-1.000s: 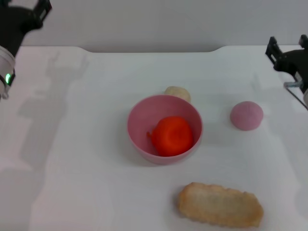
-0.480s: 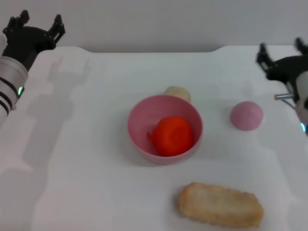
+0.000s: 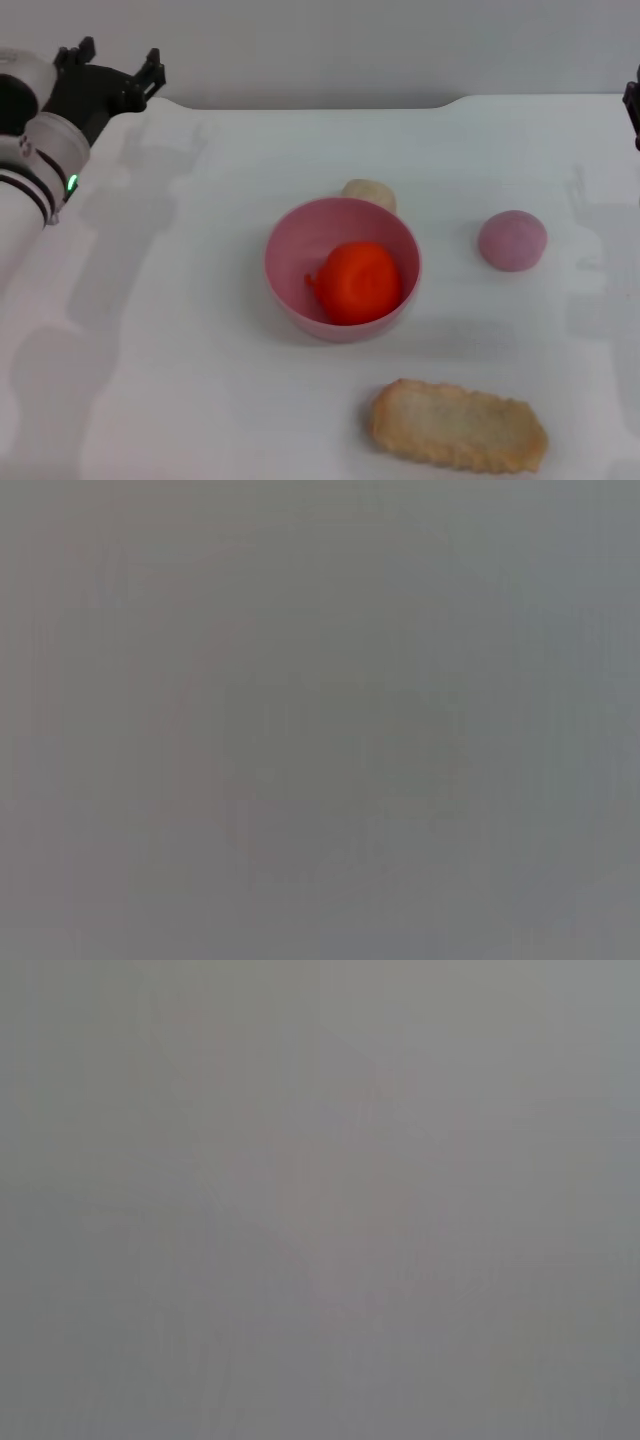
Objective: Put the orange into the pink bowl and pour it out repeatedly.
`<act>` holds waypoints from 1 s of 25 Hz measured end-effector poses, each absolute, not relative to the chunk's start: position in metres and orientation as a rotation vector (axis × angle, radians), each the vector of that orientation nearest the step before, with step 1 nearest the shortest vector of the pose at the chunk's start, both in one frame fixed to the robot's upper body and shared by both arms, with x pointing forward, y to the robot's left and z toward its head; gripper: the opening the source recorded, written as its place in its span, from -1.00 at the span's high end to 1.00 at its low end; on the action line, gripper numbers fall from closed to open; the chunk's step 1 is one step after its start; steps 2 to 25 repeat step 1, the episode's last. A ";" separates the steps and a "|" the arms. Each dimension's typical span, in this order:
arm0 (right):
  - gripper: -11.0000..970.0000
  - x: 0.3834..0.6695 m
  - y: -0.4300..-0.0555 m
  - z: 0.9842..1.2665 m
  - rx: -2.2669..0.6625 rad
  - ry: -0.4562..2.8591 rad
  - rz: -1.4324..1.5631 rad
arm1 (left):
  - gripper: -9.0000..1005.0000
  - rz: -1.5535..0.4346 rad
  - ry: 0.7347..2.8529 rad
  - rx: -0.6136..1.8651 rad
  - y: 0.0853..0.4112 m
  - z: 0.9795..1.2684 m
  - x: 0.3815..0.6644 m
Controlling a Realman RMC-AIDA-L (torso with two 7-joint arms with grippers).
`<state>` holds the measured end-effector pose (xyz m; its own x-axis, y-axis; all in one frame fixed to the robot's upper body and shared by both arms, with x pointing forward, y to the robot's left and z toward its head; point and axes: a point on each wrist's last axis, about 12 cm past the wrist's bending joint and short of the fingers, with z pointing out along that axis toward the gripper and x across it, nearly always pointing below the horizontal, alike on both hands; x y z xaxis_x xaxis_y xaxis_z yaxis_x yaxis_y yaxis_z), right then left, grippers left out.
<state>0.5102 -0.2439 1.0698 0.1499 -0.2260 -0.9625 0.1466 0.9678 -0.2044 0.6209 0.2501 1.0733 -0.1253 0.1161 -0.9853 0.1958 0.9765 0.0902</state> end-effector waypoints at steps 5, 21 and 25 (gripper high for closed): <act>-0.69 0.510 -0.244 1.070 -0.067 1.395 -0.268 | -0.65 -0.069 1.701 0.236 0.250 1.073 0.621; -0.69 0.510 -0.244 1.070 -0.067 1.395 -0.268 | -0.65 -0.069 1.701 0.236 0.250 1.073 0.621; -0.69 0.510 -0.244 1.070 -0.067 1.395 -0.268 | -0.65 -0.069 1.701 0.236 0.250 1.073 0.621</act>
